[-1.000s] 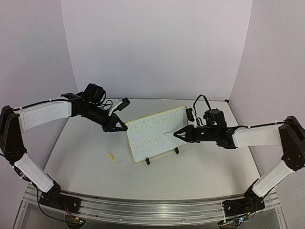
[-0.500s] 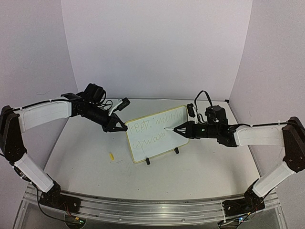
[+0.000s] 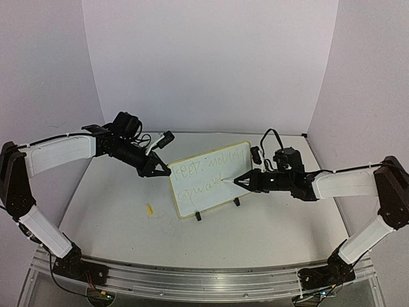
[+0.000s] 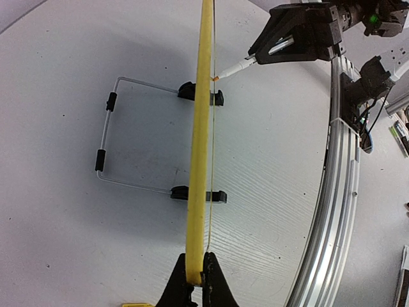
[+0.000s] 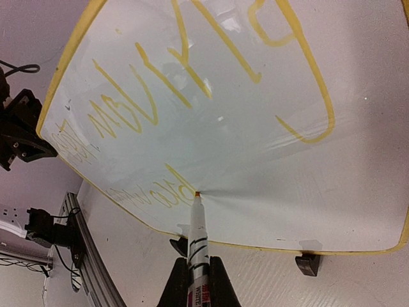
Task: Write a sentence on the whiteboard
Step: Write on the whiteboard with the whiteboard marker without the cap, then place the whiteboard at the center of the board.
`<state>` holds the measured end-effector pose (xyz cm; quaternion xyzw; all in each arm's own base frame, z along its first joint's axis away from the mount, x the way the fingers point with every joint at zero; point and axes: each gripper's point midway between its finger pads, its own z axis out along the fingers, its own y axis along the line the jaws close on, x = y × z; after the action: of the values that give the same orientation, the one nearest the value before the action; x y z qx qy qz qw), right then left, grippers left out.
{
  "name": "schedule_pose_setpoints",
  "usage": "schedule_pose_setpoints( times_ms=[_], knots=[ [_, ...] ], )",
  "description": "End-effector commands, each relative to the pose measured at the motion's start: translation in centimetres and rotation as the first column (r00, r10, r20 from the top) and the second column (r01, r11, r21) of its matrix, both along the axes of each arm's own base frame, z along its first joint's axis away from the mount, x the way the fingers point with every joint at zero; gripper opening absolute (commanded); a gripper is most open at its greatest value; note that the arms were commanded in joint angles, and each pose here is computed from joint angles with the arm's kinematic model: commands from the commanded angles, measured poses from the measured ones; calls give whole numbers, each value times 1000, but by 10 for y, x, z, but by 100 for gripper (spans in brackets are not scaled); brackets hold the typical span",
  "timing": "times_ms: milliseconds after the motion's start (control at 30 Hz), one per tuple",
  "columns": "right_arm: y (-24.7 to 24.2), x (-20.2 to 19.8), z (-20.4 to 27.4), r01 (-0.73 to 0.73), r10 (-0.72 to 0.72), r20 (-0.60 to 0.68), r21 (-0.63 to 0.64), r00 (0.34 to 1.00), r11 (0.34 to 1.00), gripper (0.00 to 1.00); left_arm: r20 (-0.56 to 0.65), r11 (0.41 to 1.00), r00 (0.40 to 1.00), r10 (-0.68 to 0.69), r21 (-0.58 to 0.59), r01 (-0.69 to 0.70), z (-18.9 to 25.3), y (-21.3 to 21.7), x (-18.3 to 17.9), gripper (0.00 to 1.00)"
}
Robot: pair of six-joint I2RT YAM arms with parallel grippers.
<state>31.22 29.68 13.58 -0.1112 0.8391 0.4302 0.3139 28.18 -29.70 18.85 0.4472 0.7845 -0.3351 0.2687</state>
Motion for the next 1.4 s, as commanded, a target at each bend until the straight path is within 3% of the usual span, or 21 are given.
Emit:
schedule_pose_setpoints(
  times_ms=[0,1367],
  knots=[
    [-2,7,-5,28,-28,11,1,1000,1000,0,7,995,1000,-5,101,4,-20,7,-3,0],
    [-24,10,6,130,-127,61,-50,990,990,0,9,995,1000,-7,96,6,-18,6,-3,0]
  ],
)
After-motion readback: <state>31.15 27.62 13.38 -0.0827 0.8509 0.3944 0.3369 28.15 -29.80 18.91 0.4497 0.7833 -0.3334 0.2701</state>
